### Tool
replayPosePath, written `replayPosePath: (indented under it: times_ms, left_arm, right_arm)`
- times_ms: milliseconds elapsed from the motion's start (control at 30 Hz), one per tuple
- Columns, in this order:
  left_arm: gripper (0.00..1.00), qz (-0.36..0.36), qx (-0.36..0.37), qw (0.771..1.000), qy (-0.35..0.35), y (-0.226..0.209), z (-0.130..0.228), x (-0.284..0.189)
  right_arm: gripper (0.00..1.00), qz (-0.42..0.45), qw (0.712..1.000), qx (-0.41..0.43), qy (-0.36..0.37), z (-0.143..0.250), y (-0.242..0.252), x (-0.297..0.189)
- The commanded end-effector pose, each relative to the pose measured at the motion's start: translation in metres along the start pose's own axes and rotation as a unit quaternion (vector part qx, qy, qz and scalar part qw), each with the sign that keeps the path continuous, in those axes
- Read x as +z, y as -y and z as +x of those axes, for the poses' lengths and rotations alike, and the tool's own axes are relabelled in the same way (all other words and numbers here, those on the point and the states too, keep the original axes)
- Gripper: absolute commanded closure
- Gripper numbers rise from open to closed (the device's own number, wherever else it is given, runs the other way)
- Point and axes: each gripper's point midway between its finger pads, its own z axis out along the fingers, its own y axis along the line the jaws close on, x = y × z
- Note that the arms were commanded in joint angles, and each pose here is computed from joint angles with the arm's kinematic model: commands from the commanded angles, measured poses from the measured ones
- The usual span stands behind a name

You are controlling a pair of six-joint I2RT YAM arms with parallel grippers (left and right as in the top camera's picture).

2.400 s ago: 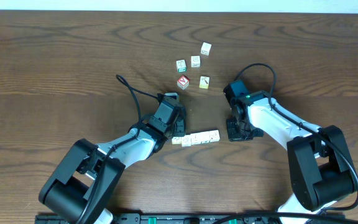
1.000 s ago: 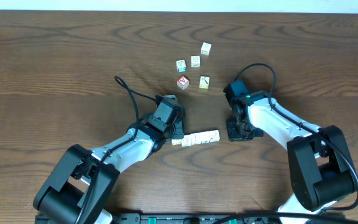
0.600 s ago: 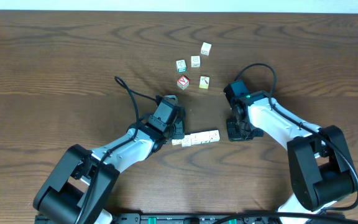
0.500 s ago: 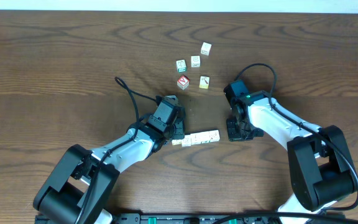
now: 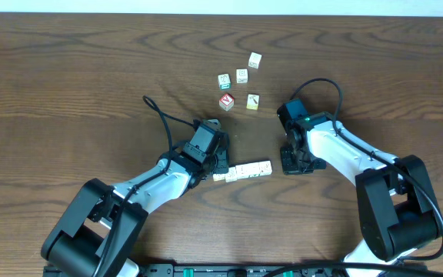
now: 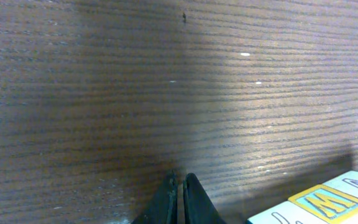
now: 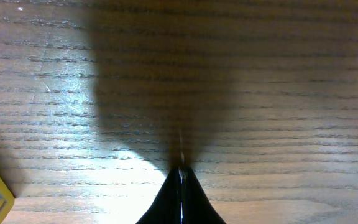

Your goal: Lift 5 blocks

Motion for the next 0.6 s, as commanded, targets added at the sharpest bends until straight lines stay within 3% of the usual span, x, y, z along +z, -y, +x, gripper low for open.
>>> replayPosePath:
  times_ms: [0, 567]
  left_arm:
    - [0.93, 0.005, 0.003, 1.0, -0.005, 0.0024, 0.0052, -0.0029]
    - [0.93, -0.002, 0.005, 1.0, -0.015, -0.0008, 0.01, -0.0029]
  right_arm:
    - [0.99, -0.017, 1.0, -0.007, -0.013, 0.0038, -0.0059, 0.0067]
    - [0.99, -0.019, 1.0, -0.007, -0.013, 0.004, -0.0064, 0.0067]
